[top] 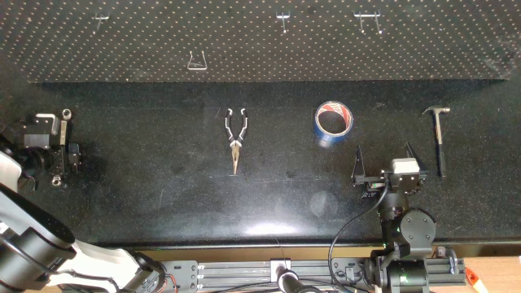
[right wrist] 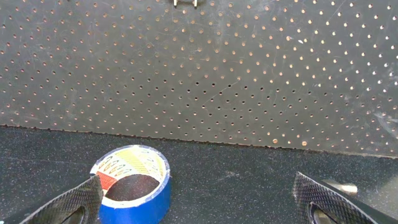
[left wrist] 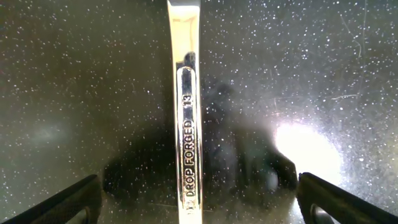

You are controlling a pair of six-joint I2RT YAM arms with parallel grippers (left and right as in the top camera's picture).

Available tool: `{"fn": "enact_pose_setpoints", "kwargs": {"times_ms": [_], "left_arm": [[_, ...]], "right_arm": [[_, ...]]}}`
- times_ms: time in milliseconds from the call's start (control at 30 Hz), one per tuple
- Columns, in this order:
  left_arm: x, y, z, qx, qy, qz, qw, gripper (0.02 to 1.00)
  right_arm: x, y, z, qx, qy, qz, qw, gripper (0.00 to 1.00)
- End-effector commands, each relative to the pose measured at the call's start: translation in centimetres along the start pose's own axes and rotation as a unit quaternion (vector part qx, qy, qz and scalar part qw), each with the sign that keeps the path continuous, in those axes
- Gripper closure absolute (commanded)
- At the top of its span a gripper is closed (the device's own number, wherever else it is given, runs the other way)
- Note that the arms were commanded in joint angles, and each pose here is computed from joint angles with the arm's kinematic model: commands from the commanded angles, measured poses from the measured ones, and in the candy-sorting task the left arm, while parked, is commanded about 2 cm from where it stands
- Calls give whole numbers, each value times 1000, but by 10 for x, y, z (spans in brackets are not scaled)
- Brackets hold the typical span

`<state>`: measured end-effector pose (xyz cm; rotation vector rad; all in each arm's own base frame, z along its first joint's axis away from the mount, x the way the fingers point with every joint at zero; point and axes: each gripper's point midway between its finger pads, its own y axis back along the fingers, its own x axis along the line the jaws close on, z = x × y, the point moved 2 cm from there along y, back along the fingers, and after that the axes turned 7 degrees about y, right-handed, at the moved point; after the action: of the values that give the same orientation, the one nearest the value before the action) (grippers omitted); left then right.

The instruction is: Place Tools Onto Pegboard

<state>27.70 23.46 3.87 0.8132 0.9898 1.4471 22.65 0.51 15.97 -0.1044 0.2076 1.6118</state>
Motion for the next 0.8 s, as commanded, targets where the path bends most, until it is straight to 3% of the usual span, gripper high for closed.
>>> {"fn": "enact_pose_setpoints", "kwargs": {"times_ms": [33,533,567,600,633,700,800], "left_arm": [[6,-4,2,1,8,5,1000,23],[8,-7,1,5,26,9,1000,20],[8,-7,1,5,26,9,1000,99],[8,-7,1,5,25,9,1000,235],[8,-7,1,5,25,9,1000,439],[8,-7,1,5,25,9,1000,645],[8,-7,1,5,25,9,1000,645]], "right_arm": [[0,0,-1,-1,-6,0,1000,12],[0,0,-1,-1,-6,0,1000,9],[0,0,-1,-1,-6,0,1000,12],[0,0,-1,-1,-6,0,1000,12],[0,0,-1,-1,-6,0,1000,9],[0,0,-1,-1,-6,0,1000,12],[0,0,-1,-1,-6,0,1000,12]]}}
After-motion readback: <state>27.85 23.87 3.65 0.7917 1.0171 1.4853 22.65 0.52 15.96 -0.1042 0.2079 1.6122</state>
